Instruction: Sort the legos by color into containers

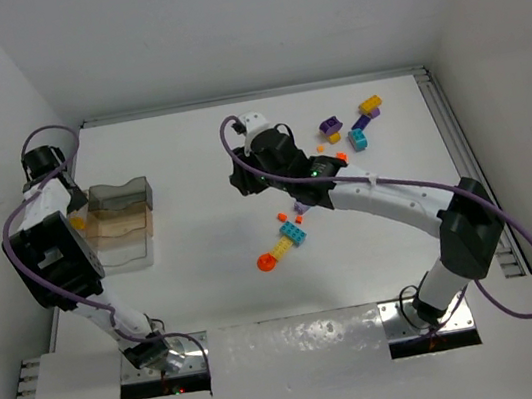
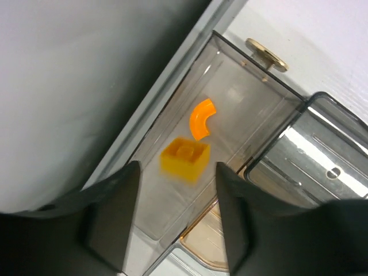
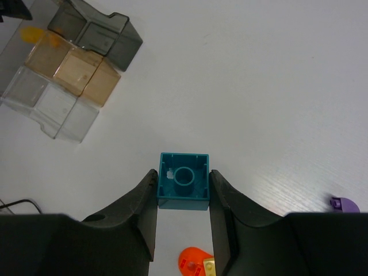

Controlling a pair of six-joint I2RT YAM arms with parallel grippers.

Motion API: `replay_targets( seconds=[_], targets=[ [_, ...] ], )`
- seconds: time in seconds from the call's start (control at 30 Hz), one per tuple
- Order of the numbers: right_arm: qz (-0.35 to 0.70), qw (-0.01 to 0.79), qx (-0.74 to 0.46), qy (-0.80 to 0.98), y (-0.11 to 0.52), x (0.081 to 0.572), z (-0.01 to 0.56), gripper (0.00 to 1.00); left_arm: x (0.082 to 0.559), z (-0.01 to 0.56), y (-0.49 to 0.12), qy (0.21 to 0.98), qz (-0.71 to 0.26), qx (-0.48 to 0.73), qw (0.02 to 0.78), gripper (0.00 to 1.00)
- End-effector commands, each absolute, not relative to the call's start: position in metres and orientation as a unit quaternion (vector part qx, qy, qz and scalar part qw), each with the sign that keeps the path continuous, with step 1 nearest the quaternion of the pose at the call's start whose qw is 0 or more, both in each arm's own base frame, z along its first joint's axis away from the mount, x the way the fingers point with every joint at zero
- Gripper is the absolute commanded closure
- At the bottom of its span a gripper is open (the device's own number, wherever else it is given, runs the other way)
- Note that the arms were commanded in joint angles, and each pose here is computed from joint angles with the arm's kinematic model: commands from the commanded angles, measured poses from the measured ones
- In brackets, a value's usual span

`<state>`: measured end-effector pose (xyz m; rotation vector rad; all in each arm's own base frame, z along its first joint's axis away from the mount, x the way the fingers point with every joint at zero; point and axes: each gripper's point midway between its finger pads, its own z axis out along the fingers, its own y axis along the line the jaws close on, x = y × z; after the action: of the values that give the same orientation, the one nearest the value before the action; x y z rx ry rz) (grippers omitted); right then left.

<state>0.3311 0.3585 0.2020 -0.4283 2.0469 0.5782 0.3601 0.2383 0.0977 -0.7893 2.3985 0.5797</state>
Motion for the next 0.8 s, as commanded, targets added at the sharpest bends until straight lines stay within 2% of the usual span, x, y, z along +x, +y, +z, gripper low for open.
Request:
replay_targets(
  seconds=[0.0,0.03,0.13,0.2,0.23,0.27,0.33,0.4,0.43,0.5,0.53,0.6,0.63,0.67,0.77],
  targets=[
    [0.269,0.495,-0.188,0.805,0.371,0.327,0.237,1.0,0.377,0.115,0.242,0.887,0.208,-0.276,0.308,0.45],
    [0.27,0.495,-0.189,0.804,0.371,0.327,0.237,1.0,0.377,0.115,0.239,0.891,0.2,-0.27,0.306,0.34],
    [0.272,0.499,-0.189,0.801,0.37,0.326,0.241,1.0,0.377,0.117,0.23,0.898,0.179,-0.262,0.306,0.19],
    [0.271,0.5,-0.191,0.8,0.37,0.326,0.241,1.0,0.383,0.133,0.225,0.897,0.165,-0.251,0.323,0.21],
    [0.273,0.501,-0.191,0.799,0.37,0.325,0.242,1.0,0.387,0.143,0.22,0.899,0.154,-0.24,0.333,0.28],
    [0.273,0.501,-0.188,0.799,0.369,0.326,0.242,1.0,0.396,0.164,0.202,0.903,0.118,-0.189,0.367,0.32],
    [0.278,0.502,-0.189,0.797,0.372,0.327,0.248,1.0,0.408,0.188,0.172,0.899,0.074,-0.111,0.416,0.33],
    [0.291,0.496,-0.183,0.797,0.38,0.33,0.254,1.0,0.412,0.222,0.104,0.877,0.01,0.063,0.476,0.33],
    [0.307,0.494,-0.167,0.796,0.383,0.335,0.264,1.0,0.408,0.242,0.054,0.839,-0.026,0.2,0.506,0.32],
    [0.337,0.467,-0.157,0.802,0.394,0.339,0.26,1.0,0.382,0.228,0.004,0.809,-0.087,0.317,0.487,0.29],
    [0.351,0.464,-0.145,0.8,0.394,0.346,0.262,1.0,0.369,0.235,-0.031,0.742,-0.125,0.424,0.504,0.29],
    [0.377,0.452,-0.138,0.797,0.407,0.349,0.266,1.0,0.322,0.213,-0.062,0.678,-0.192,0.522,0.481,0.26],
    [0.386,0.456,-0.141,0.789,0.411,0.351,0.272,1.0,0.308,0.218,-0.075,0.555,-0.155,0.639,0.509,0.23],
    [0.394,0.45,-0.143,0.788,0.416,0.349,0.272,1.0,0.28,0.21,-0.084,0.542,-0.187,0.655,0.493,0.2],
    [0.415,0.427,-0.149,0.79,0.428,0.341,0.269,1.0,0.286,0.232,-0.093,0.499,-0.165,0.663,0.532,0.26]
  ],
)
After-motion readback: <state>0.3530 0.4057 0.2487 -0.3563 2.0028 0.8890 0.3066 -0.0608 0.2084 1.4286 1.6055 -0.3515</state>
